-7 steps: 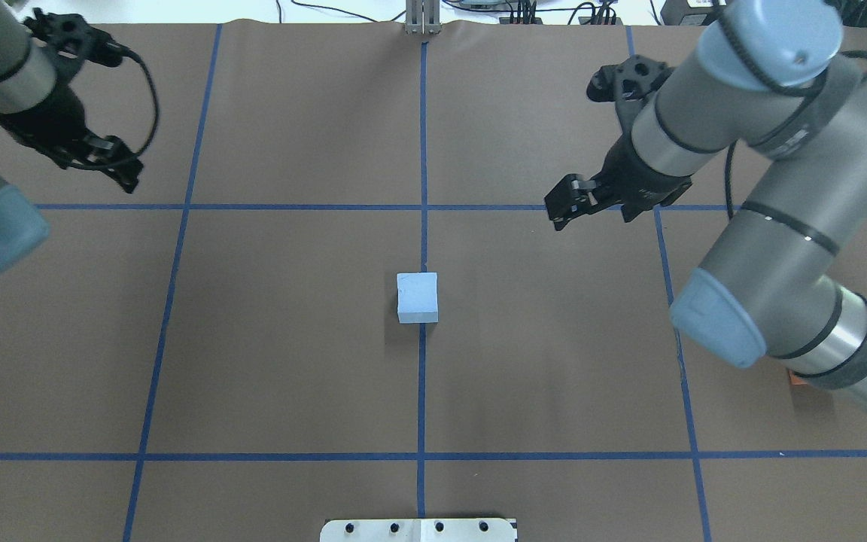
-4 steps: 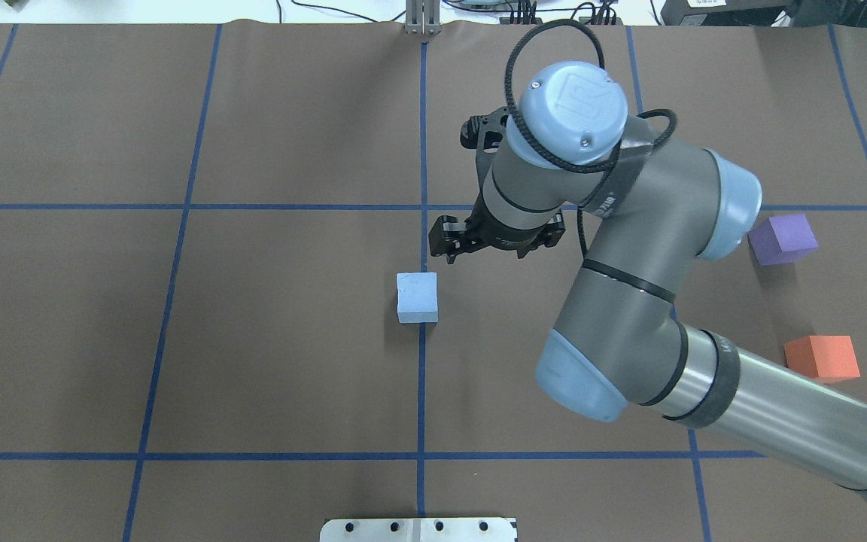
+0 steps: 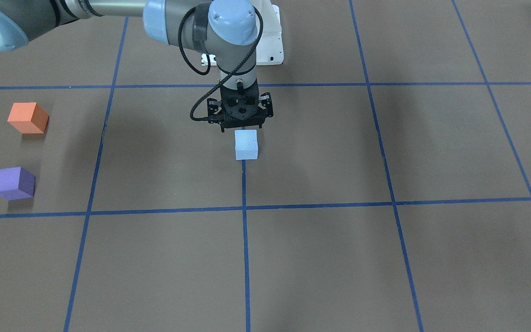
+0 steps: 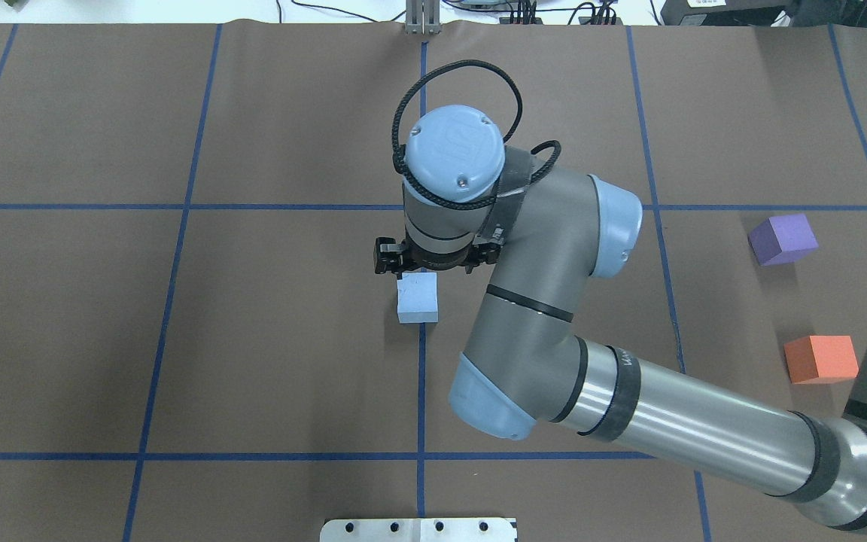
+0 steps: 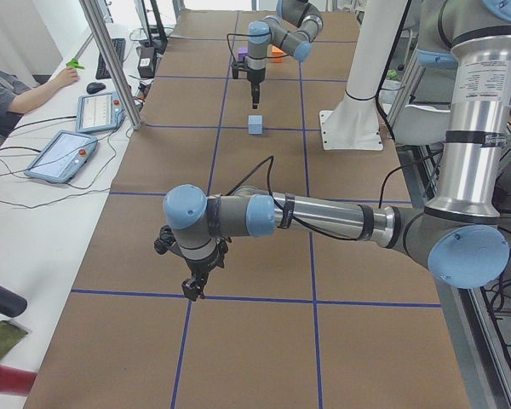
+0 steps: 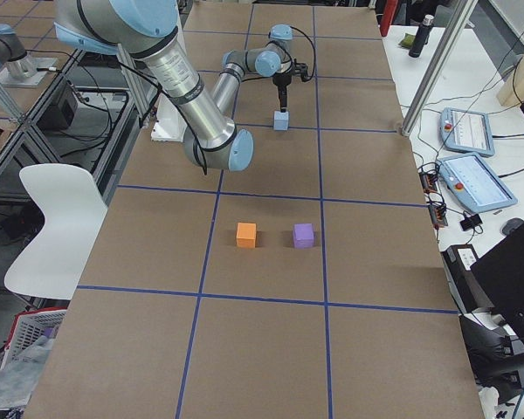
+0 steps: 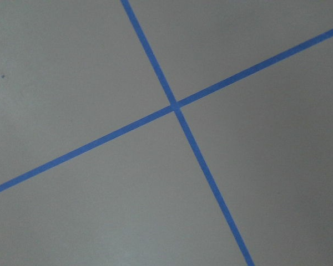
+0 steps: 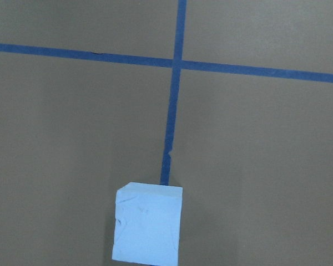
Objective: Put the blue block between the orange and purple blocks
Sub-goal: 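Move the right gripper over the light blue cube and grasp it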
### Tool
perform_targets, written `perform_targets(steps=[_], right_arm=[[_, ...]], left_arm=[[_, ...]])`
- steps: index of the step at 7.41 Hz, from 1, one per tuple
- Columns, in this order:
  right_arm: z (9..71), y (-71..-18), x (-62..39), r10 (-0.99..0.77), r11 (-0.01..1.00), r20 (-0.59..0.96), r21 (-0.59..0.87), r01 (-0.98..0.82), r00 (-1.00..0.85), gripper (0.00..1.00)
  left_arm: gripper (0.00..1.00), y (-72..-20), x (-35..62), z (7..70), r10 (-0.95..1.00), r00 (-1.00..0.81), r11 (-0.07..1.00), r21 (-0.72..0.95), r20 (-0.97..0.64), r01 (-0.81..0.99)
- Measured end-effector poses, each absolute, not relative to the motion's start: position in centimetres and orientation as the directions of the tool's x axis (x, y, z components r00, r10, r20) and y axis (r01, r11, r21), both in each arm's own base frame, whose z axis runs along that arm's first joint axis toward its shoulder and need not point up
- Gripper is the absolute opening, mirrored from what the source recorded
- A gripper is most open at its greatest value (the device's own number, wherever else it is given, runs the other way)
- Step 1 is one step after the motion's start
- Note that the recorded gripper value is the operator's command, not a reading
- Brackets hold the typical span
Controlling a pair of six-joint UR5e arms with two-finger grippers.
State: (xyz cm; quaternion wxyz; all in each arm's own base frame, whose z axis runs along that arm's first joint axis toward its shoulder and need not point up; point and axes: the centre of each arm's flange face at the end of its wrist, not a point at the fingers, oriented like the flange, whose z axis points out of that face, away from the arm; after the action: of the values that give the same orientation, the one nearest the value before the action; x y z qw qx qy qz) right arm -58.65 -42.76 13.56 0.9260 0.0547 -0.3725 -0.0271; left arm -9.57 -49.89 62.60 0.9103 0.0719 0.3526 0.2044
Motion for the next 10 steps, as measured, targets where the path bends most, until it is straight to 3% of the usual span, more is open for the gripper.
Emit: perform_targets(steps=[6, 7, 8, 9, 10], right_arm=[[18.2, -42.1, -63.3, -0.068, 0.994, 0.676, 0.108, -0.008, 0.734, 0.99], [18.9, -41.9, -63.5, -0.066, 0.995, 0.671, 0.104, -0.006, 0.739, 0.87], [19.1, -41.7, -63.7, -0.064, 0.995, 0.67, 0.1, -0.005, 0.74, 0.49], [19.0, -41.6, -63.7, -0.06, 0.995, 0.672, 0.098, -0.008, 0.739, 0.21], [18.9, -41.5, -63.8, -0.06, 0.995, 0.673, 0.097, -0.008, 0.737, 0.03]], left_arm=[[1.0, -48.6, -9.8, 62.9, 0.414, 0.671, 0.91, 0.271, -0.615, -0.313], [1.0, -48.4, -9.8, 62.9, 0.413, 0.671, 0.911, 0.27, -0.615, -0.313], [1.0, -48.3, -9.7, 63.0, 0.412, 0.671, 0.911, 0.269, -0.616, -0.313], [1.0, -48.0, -9.7, 63.3, 0.408, 0.67, 0.913, 0.264, -0.62, -0.312], [1.0, -47.6, -9.7, 63.7, 0.393, 0.675, 0.919, 0.254, -0.625, -0.301]])
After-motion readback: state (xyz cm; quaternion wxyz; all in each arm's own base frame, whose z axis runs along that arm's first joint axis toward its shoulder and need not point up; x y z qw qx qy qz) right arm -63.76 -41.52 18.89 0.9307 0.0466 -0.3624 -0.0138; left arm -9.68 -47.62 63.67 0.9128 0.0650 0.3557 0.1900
